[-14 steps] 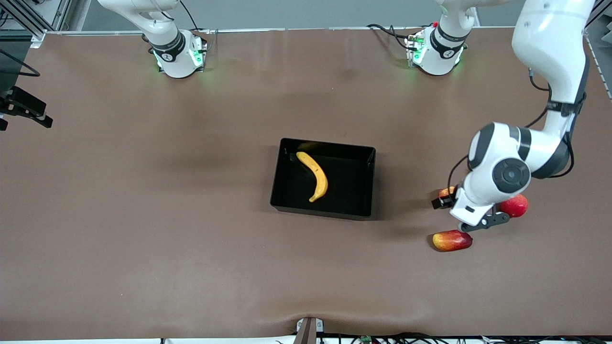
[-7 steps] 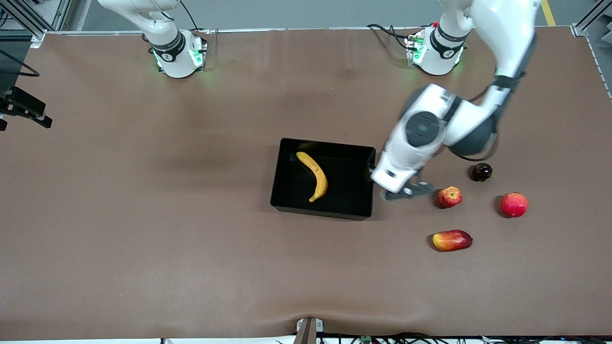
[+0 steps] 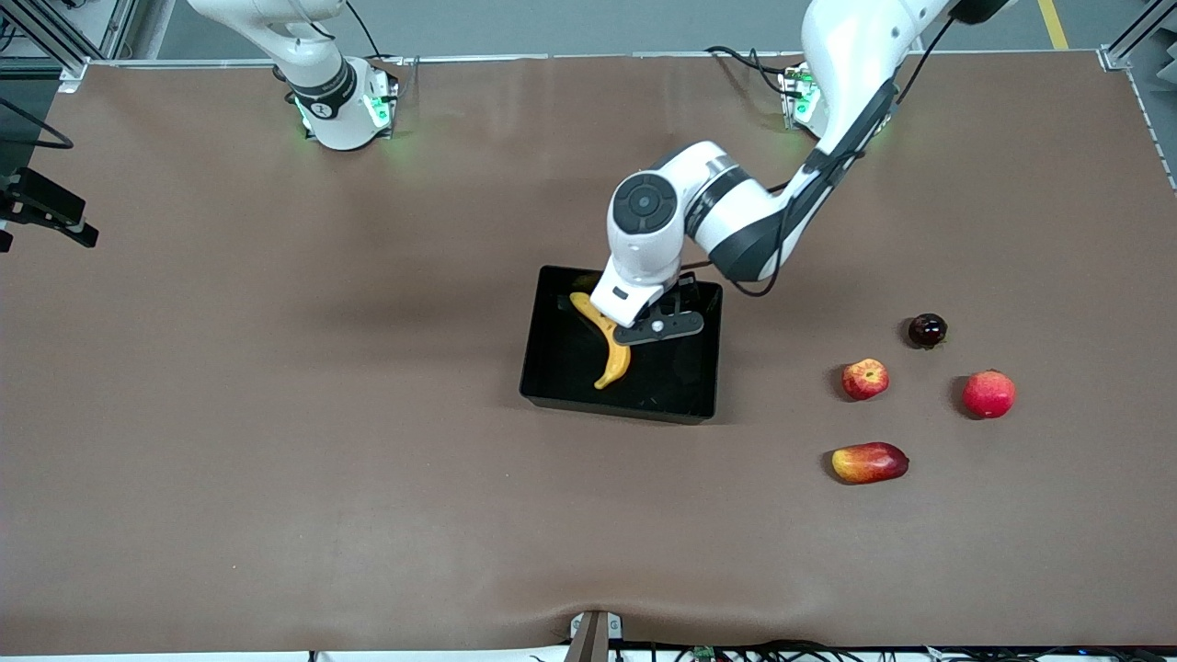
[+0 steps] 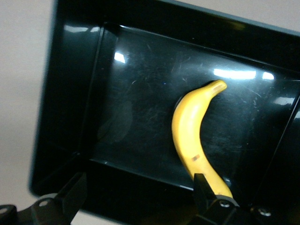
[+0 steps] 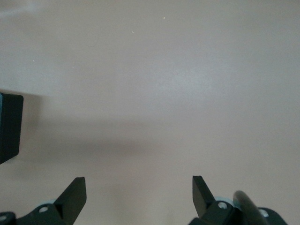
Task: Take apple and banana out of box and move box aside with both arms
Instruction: 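Lower the left gripper and grasp the yellow banana in the tray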
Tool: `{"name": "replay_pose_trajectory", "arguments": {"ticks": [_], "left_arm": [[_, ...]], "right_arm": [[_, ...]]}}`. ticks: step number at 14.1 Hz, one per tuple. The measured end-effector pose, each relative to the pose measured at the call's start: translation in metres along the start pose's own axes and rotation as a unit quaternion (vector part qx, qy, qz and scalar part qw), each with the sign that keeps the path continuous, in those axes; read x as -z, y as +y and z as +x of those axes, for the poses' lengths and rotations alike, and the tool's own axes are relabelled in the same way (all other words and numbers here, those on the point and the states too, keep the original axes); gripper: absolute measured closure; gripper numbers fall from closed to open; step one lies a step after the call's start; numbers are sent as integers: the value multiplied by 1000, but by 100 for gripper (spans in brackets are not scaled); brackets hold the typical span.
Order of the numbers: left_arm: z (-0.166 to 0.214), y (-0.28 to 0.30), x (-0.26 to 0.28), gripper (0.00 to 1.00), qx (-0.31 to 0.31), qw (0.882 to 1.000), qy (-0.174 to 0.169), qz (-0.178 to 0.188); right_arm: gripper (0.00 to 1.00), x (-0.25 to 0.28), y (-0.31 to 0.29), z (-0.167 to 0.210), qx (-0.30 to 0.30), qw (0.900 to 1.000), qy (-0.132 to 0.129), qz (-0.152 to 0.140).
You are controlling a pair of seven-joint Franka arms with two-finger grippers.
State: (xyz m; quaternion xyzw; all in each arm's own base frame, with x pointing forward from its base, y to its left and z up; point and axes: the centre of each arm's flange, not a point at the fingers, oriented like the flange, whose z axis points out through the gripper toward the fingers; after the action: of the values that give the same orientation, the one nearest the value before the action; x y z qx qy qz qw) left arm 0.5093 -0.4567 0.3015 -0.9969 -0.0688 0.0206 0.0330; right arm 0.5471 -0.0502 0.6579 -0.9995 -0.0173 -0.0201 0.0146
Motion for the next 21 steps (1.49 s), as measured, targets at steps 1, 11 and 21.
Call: {"name": "replay_pose_trajectory", "arguments": {"ticks": [1, 11, 21], "left_arm": [[1, 7, -8, 0, -2, 1000, -2, -7], [-16, 59, -91, 0, -30, 997, 28, -64], [-29, 72, -132, 25, -45, 996, 38, -63]], "right_arm": [[0, -1, 1, 0, -1, 1000, -1, 0], [0, -29, 8, 14, -6, 1000, -24, 1], [0, -131, 26, 41, -28, 996, -81, 34]]}}
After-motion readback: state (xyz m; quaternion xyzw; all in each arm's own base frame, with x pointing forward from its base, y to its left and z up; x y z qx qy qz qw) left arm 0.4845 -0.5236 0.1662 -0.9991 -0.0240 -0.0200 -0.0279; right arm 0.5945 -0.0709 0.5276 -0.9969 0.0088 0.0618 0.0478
